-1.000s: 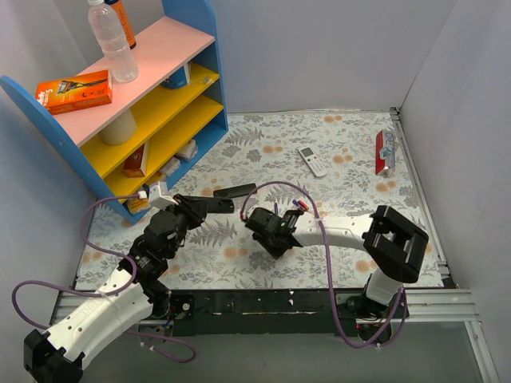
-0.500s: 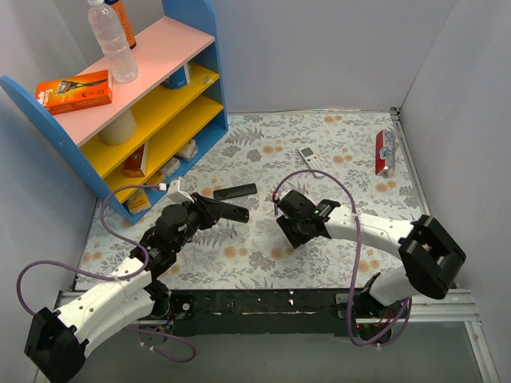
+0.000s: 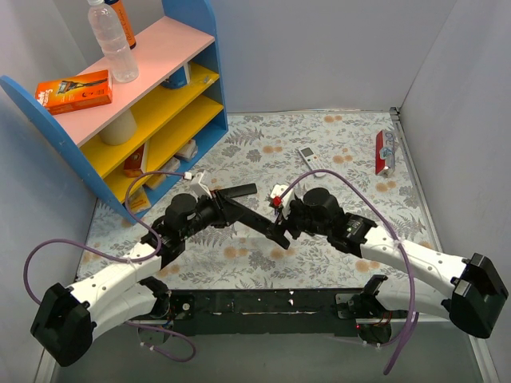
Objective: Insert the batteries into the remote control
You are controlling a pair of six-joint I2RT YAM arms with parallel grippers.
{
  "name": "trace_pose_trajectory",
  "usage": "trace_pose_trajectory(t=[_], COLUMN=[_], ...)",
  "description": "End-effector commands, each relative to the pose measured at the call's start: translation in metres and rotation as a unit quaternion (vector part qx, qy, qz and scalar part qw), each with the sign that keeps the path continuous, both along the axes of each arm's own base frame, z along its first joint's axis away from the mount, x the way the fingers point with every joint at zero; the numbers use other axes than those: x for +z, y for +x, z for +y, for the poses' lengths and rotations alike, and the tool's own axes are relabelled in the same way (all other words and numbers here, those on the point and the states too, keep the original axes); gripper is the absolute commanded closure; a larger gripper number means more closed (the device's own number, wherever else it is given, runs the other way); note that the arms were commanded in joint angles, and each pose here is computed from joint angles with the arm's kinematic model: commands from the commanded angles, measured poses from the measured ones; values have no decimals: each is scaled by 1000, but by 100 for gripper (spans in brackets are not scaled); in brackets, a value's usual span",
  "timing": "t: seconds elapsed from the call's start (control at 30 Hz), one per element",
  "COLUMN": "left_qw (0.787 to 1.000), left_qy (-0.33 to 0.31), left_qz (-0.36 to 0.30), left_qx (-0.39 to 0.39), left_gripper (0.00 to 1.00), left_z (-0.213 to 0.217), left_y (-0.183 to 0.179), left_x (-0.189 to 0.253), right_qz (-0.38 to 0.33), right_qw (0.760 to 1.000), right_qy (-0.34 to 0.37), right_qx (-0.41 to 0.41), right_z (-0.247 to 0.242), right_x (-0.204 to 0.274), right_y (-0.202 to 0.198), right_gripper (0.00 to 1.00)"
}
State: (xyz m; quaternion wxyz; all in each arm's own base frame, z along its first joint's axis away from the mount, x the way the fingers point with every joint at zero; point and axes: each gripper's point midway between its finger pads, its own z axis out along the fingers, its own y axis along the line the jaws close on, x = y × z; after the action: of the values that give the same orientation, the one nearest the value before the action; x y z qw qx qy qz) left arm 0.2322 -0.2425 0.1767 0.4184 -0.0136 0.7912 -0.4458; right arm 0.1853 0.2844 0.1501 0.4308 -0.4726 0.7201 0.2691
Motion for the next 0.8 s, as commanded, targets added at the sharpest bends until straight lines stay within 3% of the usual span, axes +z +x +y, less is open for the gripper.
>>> trace_pose_trajectory(t=[0.0,0.27,0.4,0.5,0.53,0.6,0.63,0.67,0.7,0.77], left_qw=[996,995,994,994,994,995,995,995,995,995], left_qy=[-47,-60,-65,-65,-64,-64,-65,-66,-69,-75], left_qz=[-34,-31,-29,-27,-26,-26,-28,-28,-33,-38], left_qx=[-64,-76,-80,-80,-80,-75,-73,-70,-67,-60], left_gripper=[100,100,100,100,100,100,100,99,96,72], left_z=[-20,-25,-26,-26,-26,-25,-24,-23,-22,-19], left_y=[-7,-9,-9,-9,-10,-9,-10,-9,-9,-10], left_x=[41,46,46,46,45,45,46,45,47,49], right_qz=[-78,-58,-44,-35,-34,-28,-24,-19,-12,-5], right_qw=[994,995,996,996,995,995,995,995,995,996], right_qy=[37,25,21,31,34,44,46,47,51,56], right_qx=[66,74,76,81,83,84,86,84,80,75], right_z=[22,32,34,36,37,39,40,42,43,46], right_x=[20,5,-2,-2,-1,1,2,1,2,4], right_y=[5,7,5,1,0,-2,-3,-3,-3,-3], right_gripper=[8,9,17,34,46,55,70,78,83,89])
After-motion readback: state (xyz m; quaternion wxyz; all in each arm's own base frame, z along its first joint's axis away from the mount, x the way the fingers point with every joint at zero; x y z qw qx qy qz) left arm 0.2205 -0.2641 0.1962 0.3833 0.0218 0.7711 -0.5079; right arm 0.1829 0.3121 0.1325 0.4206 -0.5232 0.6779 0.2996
